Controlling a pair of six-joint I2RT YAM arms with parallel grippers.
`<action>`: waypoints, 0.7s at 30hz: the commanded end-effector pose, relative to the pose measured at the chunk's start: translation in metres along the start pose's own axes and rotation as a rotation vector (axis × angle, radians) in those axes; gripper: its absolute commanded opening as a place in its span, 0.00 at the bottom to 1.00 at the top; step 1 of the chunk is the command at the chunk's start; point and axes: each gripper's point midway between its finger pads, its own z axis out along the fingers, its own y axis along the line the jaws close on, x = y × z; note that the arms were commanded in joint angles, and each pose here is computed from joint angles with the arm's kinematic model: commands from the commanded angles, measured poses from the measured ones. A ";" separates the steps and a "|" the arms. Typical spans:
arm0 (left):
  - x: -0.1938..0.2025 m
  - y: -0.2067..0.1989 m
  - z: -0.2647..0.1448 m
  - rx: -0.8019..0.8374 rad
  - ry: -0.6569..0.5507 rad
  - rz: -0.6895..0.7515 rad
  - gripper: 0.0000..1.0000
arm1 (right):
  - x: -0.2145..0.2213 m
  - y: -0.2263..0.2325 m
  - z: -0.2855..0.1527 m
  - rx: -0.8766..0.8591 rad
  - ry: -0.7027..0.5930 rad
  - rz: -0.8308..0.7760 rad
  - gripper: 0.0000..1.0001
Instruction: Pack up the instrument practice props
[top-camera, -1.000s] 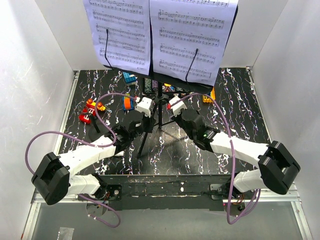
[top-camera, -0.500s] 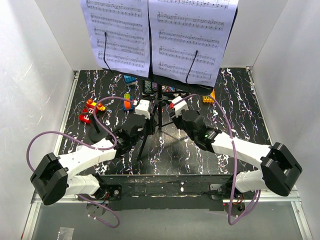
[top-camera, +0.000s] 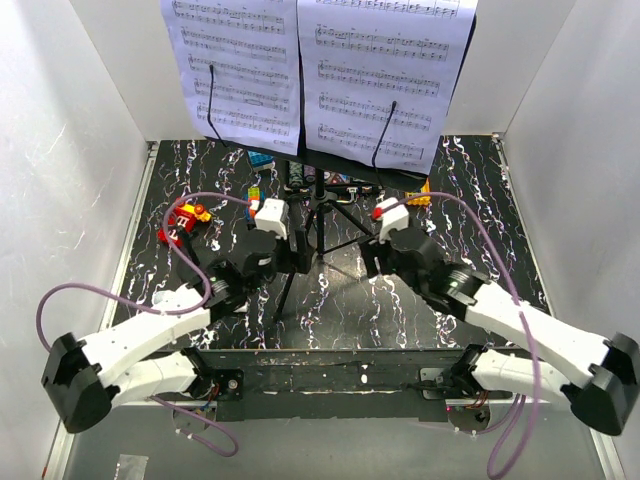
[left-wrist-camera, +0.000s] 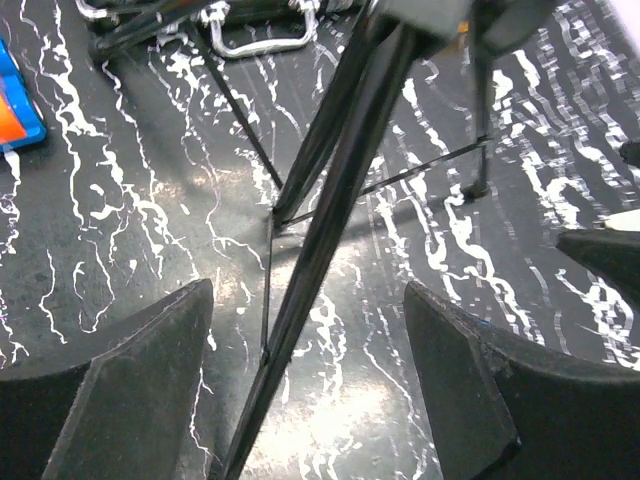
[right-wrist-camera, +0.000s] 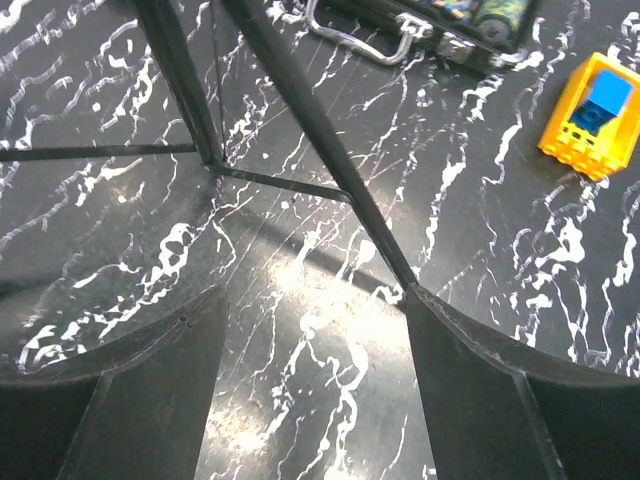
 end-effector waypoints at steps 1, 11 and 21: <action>-0.036 -0.012 -0.041 0.082 -0.056 -0.054 0.79 | -0.015 -0.024 -0.053 0.077 0.009 0.178 0.79; -0.076 -0.075 -0.136 0.563 -0.141 -0.150 0.98 | -0.060 -0.054 -0.154 0.006 -0.315 0.480 0.75; -0.202 -0.135 -0.183 0.776 -0.376 -0.038 0.89 | -0.136 -0.071 -0.212 -0.028 -0.471 0.474 0.74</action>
